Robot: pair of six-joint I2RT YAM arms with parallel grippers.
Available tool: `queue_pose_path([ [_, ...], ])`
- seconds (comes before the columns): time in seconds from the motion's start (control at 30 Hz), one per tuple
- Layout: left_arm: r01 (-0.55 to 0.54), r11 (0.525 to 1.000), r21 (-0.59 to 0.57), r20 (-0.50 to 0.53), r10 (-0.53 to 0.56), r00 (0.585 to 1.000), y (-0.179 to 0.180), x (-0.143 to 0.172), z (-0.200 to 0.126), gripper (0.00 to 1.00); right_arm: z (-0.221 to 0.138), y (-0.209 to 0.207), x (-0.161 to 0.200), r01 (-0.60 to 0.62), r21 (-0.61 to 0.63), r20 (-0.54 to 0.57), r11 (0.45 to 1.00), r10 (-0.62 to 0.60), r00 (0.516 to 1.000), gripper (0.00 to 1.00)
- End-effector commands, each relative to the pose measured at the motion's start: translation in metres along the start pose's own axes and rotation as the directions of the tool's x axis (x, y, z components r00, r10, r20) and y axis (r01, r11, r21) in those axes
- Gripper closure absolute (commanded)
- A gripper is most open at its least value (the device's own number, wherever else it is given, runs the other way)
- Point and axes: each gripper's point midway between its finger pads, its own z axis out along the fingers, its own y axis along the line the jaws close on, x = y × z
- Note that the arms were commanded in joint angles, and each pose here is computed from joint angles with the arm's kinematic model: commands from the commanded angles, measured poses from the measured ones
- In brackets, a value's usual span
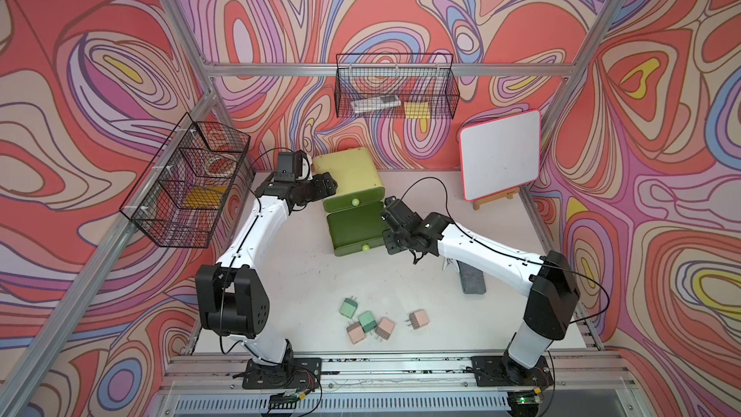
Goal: Place the plugs into the drawer by color
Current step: Place the plug in the drawer.
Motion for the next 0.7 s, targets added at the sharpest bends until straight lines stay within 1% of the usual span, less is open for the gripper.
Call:
queue_pose_path([
  [0.0,-0.010,1.000,-0.013,-0.031,0.009,0.999,0.003,0.009,0.001,0.16,0.009,0.000,-0.016,0.062,0.025,0.003,0.998,-0.062,0.998,0.58],
  [0.13,-0.006,1.000,-0.007,-0.032,0.006,0.999,0.002,0.008,0.002,0.16,0.024,0.008,-0.041,0.069,0.013,0.028,0.998,-0.069,0.997,0.58],
  [0.23,-0.011,1.000,-0.016,-0.032,0.011,0.999,0.003,0.008,0.001,0.16,0.038,0.014,-0.046,0.069,0.003,0.018,0.998,-0.069,0.997,0.58],
  [0.5,-0.012,1.000,-0.009,-0.038,0.012,0.999,0.003,0.009,0.003,0.16,0.063,0.019,-0.037,0.023,-0.005,-0.034,1.000,-0.023,0.999,0.56],
  [0.67,-0.009,1.000,-0.005,-0.041,0.009,0.999,0.002,0.011,0.003,0.16,0.077,0.018,-0.031,0.016,0.009,-0.055,1.000,-0.016,0.998,0.54],
])
